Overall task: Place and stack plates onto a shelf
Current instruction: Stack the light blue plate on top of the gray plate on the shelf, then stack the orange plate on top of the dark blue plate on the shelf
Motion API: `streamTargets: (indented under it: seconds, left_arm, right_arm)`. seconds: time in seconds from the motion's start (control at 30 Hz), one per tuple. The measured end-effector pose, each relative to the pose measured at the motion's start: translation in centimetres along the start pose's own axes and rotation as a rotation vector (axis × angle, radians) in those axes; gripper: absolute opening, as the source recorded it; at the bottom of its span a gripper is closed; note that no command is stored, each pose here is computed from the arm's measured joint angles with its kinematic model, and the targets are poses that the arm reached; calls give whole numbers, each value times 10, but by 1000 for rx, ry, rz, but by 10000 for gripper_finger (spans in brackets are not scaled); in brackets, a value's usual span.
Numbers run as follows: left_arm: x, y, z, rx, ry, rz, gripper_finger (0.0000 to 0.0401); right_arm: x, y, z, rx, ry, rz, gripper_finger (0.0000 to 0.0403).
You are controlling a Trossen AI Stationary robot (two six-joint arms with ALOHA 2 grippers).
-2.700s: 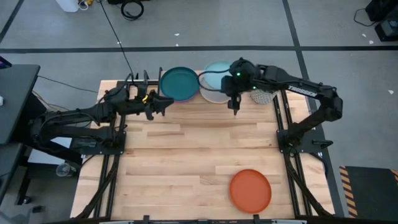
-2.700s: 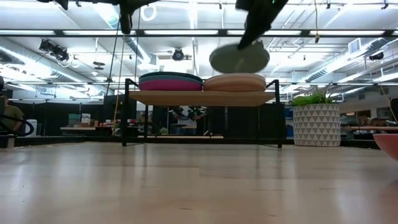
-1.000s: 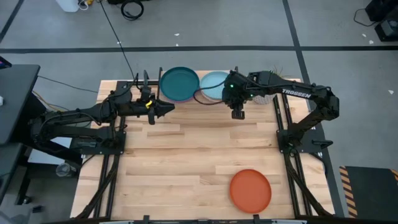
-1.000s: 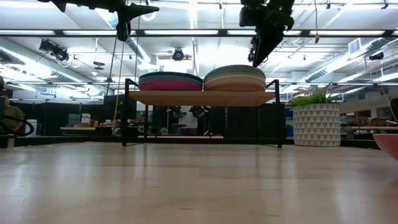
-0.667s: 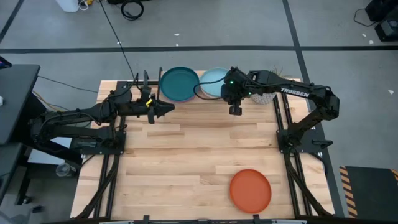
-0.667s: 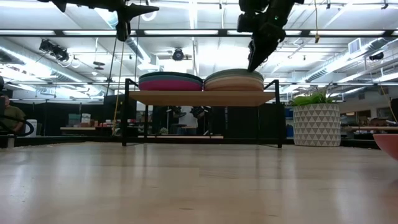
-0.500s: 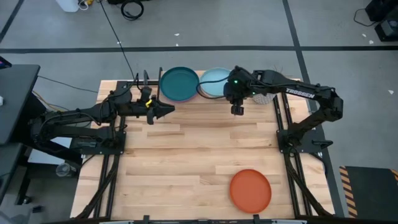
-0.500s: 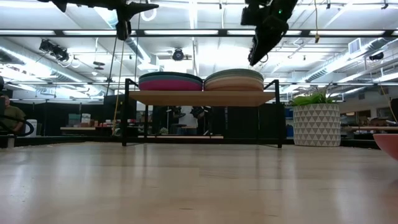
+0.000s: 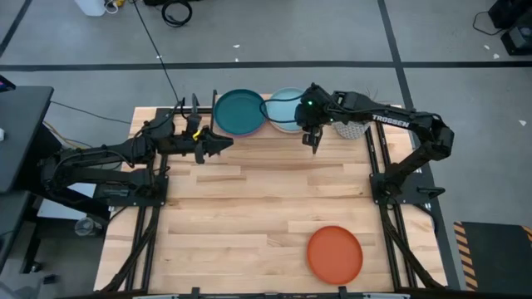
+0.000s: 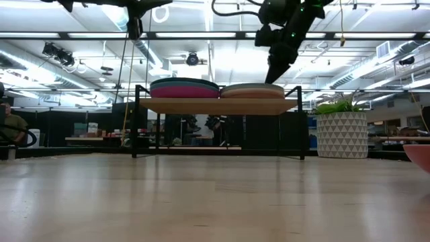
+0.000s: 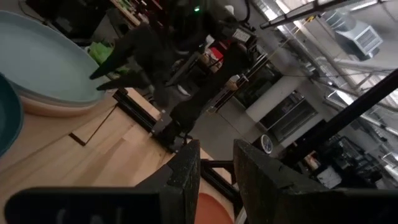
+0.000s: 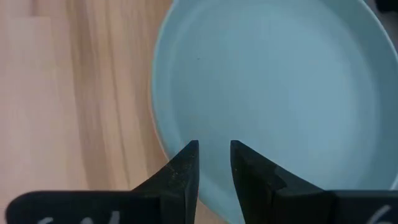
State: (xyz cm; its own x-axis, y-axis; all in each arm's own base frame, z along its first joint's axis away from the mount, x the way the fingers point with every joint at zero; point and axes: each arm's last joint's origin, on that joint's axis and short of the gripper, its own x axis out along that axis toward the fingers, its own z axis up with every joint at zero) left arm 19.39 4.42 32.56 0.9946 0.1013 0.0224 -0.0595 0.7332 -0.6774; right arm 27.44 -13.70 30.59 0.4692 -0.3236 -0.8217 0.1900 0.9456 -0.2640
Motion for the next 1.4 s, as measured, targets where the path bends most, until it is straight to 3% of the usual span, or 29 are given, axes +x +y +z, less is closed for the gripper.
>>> streamTargets:
  seconds: [0.13, 0.37, 0.43, 0.6, 0.83, 1.0, 1.13, 1.4]
  left_arm:
    - [0, -2, 2, -41, -17, -17, 102]
    - [0, -5, 5, -39, -50, -49, 102]
    - [0, -4, 5, -4, -48, -45, 102]
    - [0, -2, 2, 134, -27, -12, 102]
    - [0, 9, -2, 222, -44, 182, 102]
    - [-1, 14, -5, 240, -36, 274, 102]
    - [-1, 15, -6, 238, -16, 280, 102]
    - [-2, 12, -10, 228, 77, 172, 102]
  right_arm:
    - [-6, -2, 1, -5, 1, 0, 86]
    - [-61, -14, 23, 25, -152, -37, 74]
    - [-77, -12, 24, 19, -203, 56, 74]
    - [-96, 7, 17, 8, -274, 475, 73]
    - [-97, 42, 6, -20, -96, 669, 74]
    - [-76, 74, -10, 0, 75, 748, 75]
    - [-53, 102, -30, 16, 234, 796, 87]
    - [-7, 159, -78, 79, 432, 868, 151]
